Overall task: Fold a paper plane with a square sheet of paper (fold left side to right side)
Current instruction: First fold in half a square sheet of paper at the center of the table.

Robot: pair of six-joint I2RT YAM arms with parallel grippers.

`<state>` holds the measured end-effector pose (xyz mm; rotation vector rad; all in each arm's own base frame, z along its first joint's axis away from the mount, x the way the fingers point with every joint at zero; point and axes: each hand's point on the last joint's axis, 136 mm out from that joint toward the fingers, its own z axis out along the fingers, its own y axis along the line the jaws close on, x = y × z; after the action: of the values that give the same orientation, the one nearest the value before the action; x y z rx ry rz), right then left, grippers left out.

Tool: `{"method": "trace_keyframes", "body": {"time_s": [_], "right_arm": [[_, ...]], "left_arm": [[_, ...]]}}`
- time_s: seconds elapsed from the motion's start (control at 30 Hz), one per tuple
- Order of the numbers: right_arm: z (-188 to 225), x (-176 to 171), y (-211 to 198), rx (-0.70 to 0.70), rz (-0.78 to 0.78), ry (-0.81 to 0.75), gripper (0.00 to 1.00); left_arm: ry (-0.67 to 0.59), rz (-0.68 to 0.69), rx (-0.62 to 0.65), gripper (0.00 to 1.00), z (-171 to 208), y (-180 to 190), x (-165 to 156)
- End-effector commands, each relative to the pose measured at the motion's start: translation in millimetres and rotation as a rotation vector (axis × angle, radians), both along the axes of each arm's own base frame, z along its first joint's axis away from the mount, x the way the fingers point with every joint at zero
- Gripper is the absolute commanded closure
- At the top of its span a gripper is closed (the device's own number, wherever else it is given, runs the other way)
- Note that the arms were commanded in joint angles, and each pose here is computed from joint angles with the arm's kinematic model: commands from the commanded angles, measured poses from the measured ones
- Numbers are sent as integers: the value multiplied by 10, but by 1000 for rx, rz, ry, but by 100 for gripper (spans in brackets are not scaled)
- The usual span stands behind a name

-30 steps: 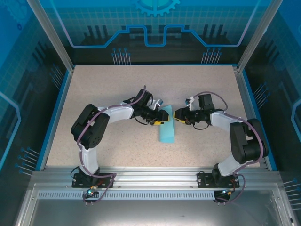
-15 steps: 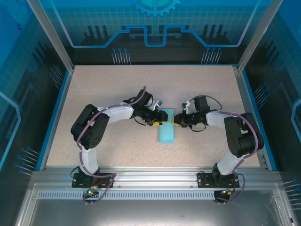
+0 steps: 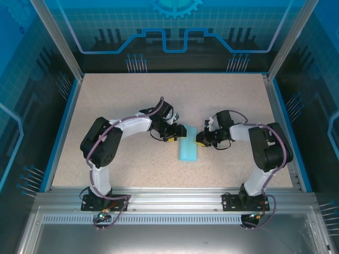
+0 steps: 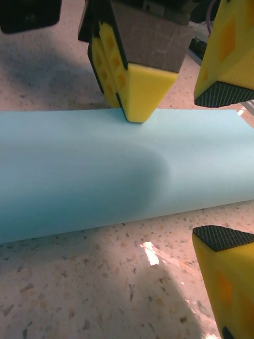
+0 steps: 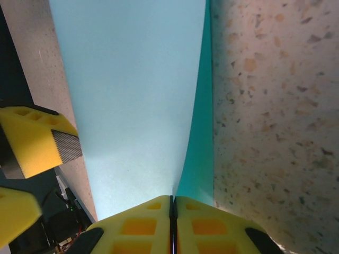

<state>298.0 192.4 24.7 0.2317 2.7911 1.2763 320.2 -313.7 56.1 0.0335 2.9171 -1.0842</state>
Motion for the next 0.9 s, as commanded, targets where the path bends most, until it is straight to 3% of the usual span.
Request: {"method": "trace_keyframes", "body": {"time_s": [0.0,0.23,0.47,0.87], "right_arm": [[-42,-20,36,-20,24,12,89],[-41,-12,-2,-48,27,3,83],[100,2,-264,-175,12,-66,60],[115,-63,-367,-209,8,-78,59]], "left_arm": [[37,1,56,37,-87,-26,-18],[69,8,135,46,-268,28,-41],[79,30,171,49,-352,77,-26],[104,68,187,49,-434,84,-3]]}}
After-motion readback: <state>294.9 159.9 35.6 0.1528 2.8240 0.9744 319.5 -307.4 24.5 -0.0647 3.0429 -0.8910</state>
